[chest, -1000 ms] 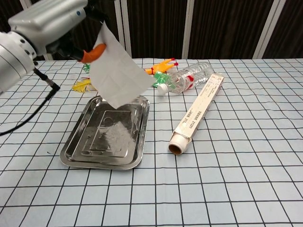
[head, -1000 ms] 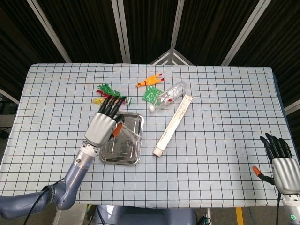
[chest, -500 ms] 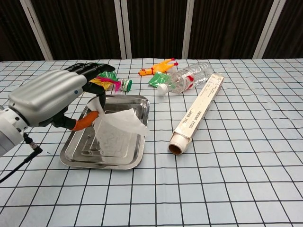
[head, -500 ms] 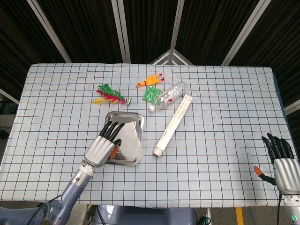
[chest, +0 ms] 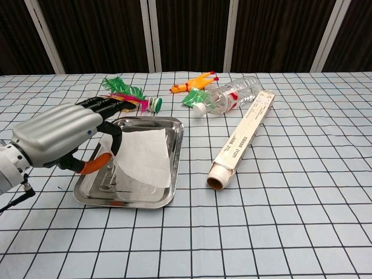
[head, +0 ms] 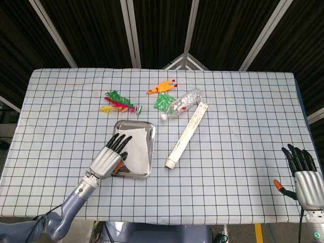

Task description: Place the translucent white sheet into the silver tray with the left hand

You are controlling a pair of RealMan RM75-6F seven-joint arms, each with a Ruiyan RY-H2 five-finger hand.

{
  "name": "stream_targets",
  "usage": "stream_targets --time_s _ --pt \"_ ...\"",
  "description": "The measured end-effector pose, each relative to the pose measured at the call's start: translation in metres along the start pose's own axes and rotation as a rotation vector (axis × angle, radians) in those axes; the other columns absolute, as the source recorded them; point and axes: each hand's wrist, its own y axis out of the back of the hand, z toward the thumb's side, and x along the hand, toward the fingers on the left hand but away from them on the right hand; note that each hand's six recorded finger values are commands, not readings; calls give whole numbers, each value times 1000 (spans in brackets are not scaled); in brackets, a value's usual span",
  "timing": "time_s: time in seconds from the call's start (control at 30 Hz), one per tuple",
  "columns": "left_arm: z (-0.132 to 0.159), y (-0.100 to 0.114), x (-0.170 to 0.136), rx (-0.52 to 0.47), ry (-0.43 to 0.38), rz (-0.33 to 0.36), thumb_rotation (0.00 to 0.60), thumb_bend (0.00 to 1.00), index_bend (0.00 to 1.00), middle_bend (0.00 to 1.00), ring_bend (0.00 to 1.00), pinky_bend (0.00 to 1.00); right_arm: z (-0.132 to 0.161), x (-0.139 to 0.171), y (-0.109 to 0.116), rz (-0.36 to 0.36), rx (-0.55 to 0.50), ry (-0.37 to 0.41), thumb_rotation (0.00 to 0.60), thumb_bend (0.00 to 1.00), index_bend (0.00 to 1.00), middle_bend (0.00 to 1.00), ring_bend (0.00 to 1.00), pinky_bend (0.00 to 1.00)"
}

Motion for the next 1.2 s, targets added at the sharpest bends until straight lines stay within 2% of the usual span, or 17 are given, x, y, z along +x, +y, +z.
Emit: stream_targets --time_s 0.2,0.3,0.47,0.57,0.73,0.8,1.0,1.13,1.2 --pt "-9 -6 -2 28 -5 -32 600 189 172 0 0 0 -1 0 1 -4 -1 -3 600 290 0 0 0 40" --pt "-15 -6 -4 35 3 -37 600 131 37 0 0 0 -1 0 1 -4 2 -4 600 290 0 0 0 41" --pt "-26 -1 -9 54 12 -46 600 128 0 0 0 0 -1 0 1 -7 6 -5 600 289 0 0 0 41" --pt "-33 2 -12 54 16 -57 600 202 0 0 0 0 -1 0 0 -6 5 -6 600 290 0 0 0 41" --pt "-39 2 -17 47 -11 -138 600 493 0 0 0 0 0 0 -1 -3 5 -4 600 289 0 0 0 41" --pt "-39 2 -18 42 -31 -180 600 553 0 0 0 0 1 -1 -1 -3 5 -3 600 290 0 0 0 41" --pt "-34 2 -26 39 -107 -329 600 653 0 0 0 0 1 -1 -1 -2 2 -4 600 290 0 0 0 40" --pt "-22 -3 -28 42 -157 -414 600 659 0 0 0 0 1 -1 -1 -3 1 -3 600 289 0 0 0 41" --pt "-16 -3 -27 50 -177 -436 600 660 0 0 0 0 1 -2 0 -3 1 -3 600 290 0 0 0 41"
